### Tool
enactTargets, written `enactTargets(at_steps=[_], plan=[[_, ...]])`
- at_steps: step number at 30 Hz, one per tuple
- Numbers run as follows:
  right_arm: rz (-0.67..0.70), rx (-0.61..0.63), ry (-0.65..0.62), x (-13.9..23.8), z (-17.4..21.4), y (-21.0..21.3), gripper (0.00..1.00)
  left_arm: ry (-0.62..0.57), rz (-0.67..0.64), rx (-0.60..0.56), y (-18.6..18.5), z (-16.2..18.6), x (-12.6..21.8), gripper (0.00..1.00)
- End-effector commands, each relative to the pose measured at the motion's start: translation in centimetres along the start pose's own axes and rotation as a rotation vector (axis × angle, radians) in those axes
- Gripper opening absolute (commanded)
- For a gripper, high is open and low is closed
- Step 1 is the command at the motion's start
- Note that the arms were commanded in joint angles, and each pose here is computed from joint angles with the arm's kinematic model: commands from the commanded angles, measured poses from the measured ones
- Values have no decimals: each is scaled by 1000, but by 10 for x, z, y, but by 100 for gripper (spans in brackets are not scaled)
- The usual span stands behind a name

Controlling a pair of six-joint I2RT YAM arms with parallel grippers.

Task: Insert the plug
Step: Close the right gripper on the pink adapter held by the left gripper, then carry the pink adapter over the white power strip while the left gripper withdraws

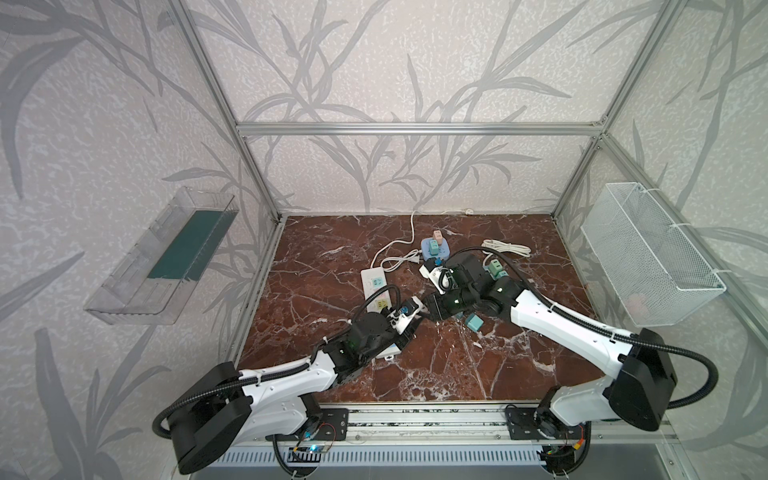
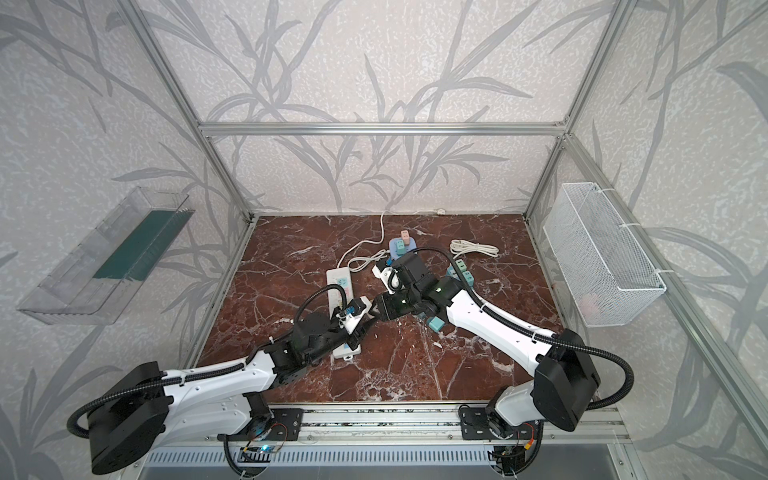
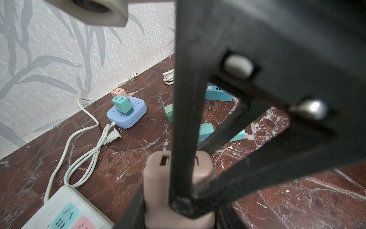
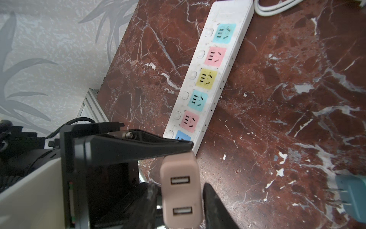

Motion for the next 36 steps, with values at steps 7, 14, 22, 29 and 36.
enactTargets(at_steps=[7, 14, 22, 29, 36], plan=[[-44, 12, -30, 6, -9, 8, 20, -58, 10, -25, -3, -12, -4, 16], [-55, 17, -84, 12, -17, 12, 7, -88, -46, 32, 5, -10, -1, 43], [169, 98, -142, 10, -46, 4, 4, -54, -386, 474, 48, -6, 39, 56], [373, 149, -173, -34, -77, 4, 0, -73, -718, 771, 90, 7, 122, 62], [483, 128, -178, -95, -99, 2, 0, 27, -718, 930, 107, 1, 151, 65]])
Point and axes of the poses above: each gripper's point midway between its finger pads, its own x axis back along the fingers, its own y axis along the line the jaws close on, z = x × y, the point moved 5 cm from there along x, back along the fingers, and after that the axes turned 8 degrees about x, right-handed, at the moved point
